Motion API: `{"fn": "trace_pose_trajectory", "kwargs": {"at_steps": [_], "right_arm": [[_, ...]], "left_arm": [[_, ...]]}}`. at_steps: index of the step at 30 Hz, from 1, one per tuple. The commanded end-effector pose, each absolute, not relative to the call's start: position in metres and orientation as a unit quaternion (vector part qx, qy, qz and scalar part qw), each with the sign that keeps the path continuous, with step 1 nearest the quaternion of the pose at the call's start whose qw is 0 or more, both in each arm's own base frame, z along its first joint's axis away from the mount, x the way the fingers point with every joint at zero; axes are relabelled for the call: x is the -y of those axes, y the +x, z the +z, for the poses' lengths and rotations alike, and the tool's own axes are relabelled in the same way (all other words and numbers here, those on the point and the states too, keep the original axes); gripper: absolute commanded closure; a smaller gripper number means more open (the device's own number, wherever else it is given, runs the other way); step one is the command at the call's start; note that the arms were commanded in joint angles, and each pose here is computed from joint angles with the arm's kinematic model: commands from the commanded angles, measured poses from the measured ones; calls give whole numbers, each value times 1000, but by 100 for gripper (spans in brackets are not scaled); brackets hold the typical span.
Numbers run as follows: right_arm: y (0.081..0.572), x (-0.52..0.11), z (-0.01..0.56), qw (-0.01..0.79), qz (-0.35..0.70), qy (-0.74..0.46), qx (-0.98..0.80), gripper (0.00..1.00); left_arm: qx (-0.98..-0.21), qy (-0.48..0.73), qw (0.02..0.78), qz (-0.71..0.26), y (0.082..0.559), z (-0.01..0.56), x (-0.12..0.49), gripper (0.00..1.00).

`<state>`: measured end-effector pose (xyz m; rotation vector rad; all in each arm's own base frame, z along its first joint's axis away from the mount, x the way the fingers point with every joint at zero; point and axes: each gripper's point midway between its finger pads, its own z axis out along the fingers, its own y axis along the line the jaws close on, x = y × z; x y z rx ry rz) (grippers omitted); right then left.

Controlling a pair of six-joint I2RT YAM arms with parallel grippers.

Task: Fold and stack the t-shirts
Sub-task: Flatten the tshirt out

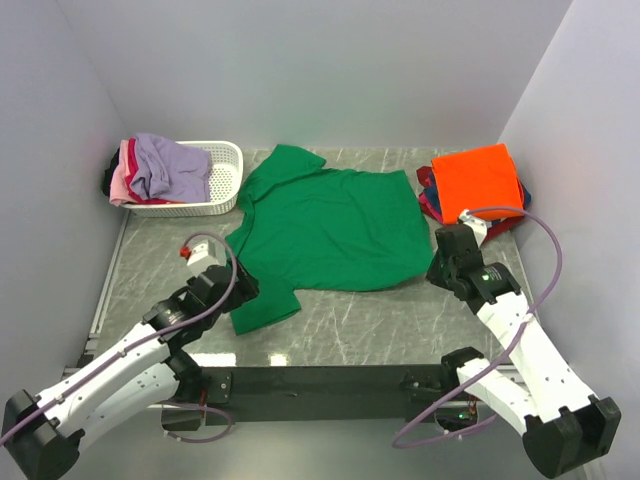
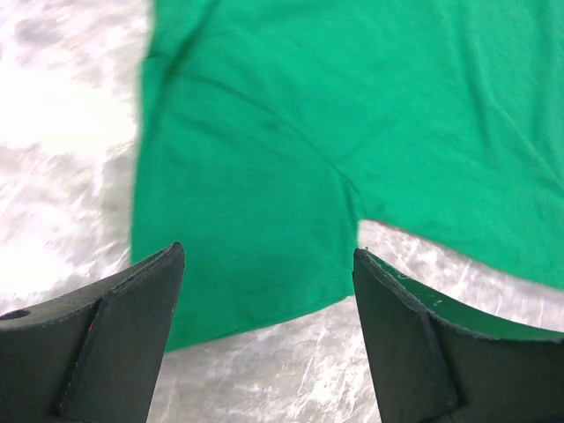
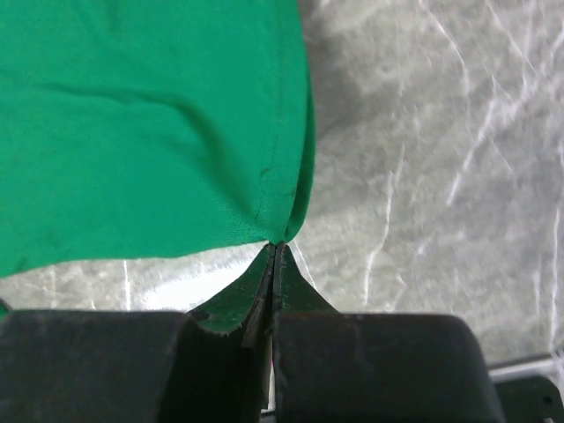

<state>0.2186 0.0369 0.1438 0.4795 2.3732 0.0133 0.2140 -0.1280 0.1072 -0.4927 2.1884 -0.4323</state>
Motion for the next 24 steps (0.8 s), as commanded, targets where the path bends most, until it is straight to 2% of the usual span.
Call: {"fn": "trace_pose_trajectory", "kwargs": {"at_steps": [1, 14, 18, 24], "right_arm": [[238, -43, 152, 387, 15, 173, -905, 100], [244, -49, 161, 428, 45, 153, -890, 100], [244, -48, 160, 432, 45, 149, -888, 100], [246, -51, 165, 438, 53, 146, -885, 100]], "left_arm": [[-867, -269, 398, -130, 202, 91, 103, 16], [-883, -348, 289, -128, 166, 26, 106, 14], [-886, -351, 276, -125, 161, 19, 106, 18], [-889, -347, 273, -124, 158, 19, 106, 28]]}}
